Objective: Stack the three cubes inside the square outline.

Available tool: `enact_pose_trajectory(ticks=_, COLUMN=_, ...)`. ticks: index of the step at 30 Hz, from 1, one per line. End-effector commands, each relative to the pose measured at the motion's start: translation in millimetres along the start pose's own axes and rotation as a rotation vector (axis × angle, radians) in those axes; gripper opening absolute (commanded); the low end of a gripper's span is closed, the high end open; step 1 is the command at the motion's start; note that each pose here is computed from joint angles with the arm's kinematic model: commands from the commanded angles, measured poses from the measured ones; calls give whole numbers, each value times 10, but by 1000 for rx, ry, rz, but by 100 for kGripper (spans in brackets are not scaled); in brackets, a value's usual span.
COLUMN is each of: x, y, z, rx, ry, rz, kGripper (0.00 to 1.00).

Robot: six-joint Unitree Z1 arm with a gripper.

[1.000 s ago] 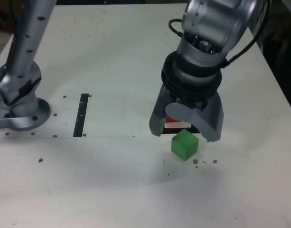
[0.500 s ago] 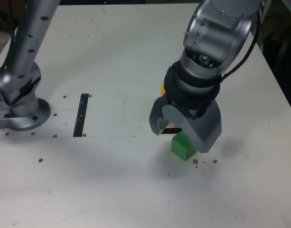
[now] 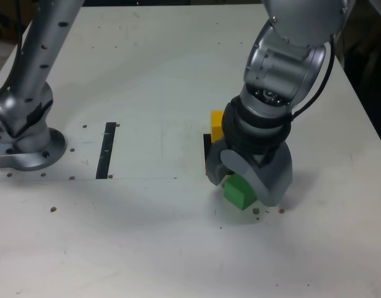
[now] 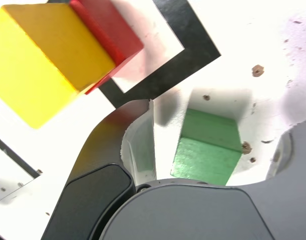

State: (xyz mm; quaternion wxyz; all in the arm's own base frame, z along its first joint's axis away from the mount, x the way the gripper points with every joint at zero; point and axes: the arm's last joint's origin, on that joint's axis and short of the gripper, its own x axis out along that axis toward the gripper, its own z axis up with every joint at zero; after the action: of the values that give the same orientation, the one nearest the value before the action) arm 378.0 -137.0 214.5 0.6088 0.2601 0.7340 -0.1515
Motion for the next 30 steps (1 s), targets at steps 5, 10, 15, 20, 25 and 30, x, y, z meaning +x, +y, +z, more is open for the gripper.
enact_pose_trajectory(ticks=5, x=17, y=5, z=3, rx=-11, ry=-22, rz=6, kGripper=65)
enact_pose_trajectory(ticks=10, x=-24, y=7, z=-15, rx=-22, ry=-32, rz=15, kGripper=44)
enact_pose_trajectory(ticks=15, x=-36, y=-20, z=1, rx=-18, ry=-38, rz=10, kGripper=38)
enact_pose_trajectory(ticks=20, x=-50, y=-62, z=21, rx=-8, ry=-46, rz=9, kGripper=38)
enact_pose_trajectory(ticks=25, x=-54, y=-75, z=29, rx=1, ry=-52, rz=7, kGripper=35)
enact_pose_trajectory(ticks=30, x=-83, y=-98, z=40, rx=19, ry=-72, rz=11, kGripper=21)
